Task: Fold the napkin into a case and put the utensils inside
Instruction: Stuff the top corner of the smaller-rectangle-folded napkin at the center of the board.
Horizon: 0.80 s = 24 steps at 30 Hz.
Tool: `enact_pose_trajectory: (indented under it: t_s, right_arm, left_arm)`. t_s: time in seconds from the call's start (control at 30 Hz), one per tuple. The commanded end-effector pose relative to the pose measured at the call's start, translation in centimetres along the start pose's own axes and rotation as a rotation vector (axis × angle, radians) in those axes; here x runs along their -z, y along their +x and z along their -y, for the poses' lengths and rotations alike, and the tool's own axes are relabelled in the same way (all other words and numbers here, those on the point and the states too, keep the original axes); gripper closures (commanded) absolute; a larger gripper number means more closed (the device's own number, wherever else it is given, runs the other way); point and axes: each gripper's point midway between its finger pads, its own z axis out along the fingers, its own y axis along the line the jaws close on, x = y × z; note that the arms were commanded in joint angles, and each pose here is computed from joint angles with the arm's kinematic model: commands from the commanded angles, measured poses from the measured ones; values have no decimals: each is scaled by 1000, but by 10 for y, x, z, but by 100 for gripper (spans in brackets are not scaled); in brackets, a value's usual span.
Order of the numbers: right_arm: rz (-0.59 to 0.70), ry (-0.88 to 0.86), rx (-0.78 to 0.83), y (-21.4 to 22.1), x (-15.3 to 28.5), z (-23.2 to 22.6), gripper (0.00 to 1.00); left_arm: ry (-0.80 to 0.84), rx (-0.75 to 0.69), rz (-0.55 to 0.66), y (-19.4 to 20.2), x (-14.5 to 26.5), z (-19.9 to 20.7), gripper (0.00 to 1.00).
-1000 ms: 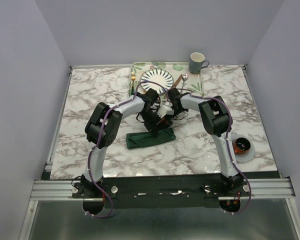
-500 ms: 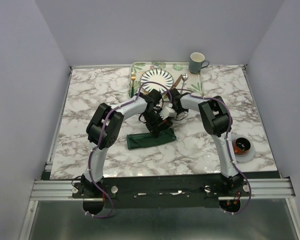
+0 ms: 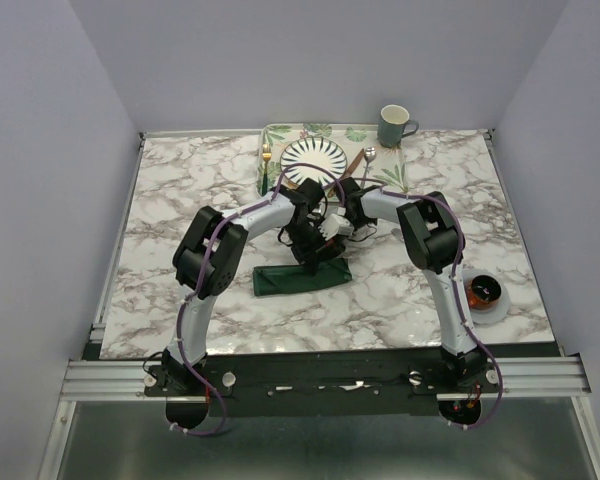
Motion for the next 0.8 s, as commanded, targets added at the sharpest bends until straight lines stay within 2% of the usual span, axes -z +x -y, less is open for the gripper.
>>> enact_pose_trajectory:
  t_s: [0.0, 0.13, 0.33, 0.47, 0.67, 0.77]
  right_arm:
    - [-44, 3, 7, 13, -9, -9, 75]
    - [-45, 34, 22, 8, -2, -11, 63]
    - [-12, 52, 65, -8, 21, -14, 55]
    - [4, 67, 81, -17, 38, -12, 53]
    - [-34, 84, 153, -11, 51, -10, 44]
    - [-65, 96, 180, -2, 52, -7, 43]
  left_arm:
    - [-68, -115, -16, 1, -11, -17, 97]
    - [-48, -120, -46, 17, -19, -14, 97]
    - [-31, -109, -59, 23, -21, -12, 99]
    - [-25, -110, -63, 24, -22, -11, 99]
    - [-19, -103, -64, 25, -23, -11, 99]
    - [-17, -103, -61, 23, -22, -10, 99]
